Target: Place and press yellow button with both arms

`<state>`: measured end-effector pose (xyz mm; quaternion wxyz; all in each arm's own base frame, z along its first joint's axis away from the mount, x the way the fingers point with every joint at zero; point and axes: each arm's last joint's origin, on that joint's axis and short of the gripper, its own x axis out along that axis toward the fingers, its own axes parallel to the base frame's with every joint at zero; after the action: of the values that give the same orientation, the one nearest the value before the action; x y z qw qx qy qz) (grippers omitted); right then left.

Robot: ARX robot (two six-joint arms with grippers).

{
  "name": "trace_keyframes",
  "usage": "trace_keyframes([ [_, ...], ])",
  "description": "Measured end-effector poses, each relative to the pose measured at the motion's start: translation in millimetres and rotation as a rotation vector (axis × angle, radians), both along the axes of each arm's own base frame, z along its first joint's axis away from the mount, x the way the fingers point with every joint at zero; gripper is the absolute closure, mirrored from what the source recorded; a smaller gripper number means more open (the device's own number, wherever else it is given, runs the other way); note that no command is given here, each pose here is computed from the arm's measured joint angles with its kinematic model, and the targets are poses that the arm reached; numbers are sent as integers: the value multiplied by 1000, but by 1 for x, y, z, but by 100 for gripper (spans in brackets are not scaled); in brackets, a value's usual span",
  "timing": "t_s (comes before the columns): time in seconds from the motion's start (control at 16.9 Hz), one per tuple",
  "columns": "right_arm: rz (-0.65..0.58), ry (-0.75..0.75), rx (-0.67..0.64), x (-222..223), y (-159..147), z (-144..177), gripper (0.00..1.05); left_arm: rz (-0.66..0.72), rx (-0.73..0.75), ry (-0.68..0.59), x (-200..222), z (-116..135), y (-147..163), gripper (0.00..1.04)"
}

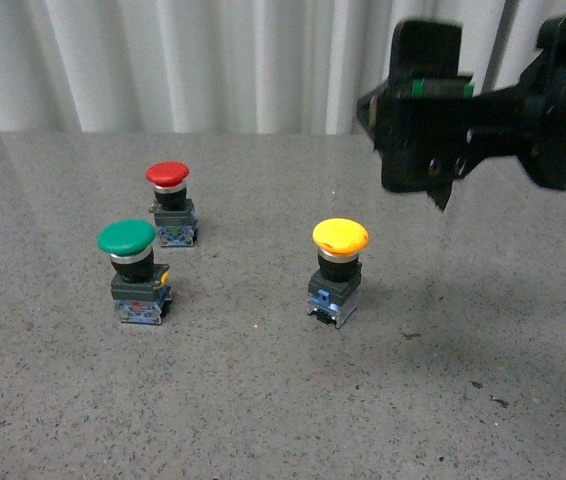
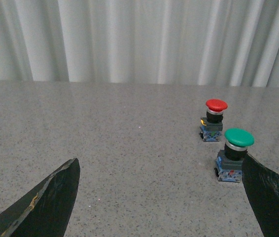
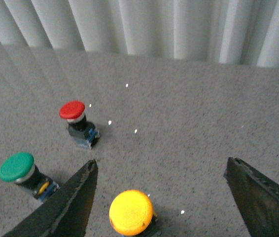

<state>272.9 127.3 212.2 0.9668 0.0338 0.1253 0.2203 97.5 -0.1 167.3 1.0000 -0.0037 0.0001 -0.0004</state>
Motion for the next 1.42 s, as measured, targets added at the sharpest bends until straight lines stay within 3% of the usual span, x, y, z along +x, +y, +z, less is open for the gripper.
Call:
trace_keyframes([
  [0.35,85,102,-47,4,22,-23,100,0,0,0,0,0,0,7],
  [1.42,119,193,-128,29,34,-48,103,0,0,0,0,0,0,7],
])
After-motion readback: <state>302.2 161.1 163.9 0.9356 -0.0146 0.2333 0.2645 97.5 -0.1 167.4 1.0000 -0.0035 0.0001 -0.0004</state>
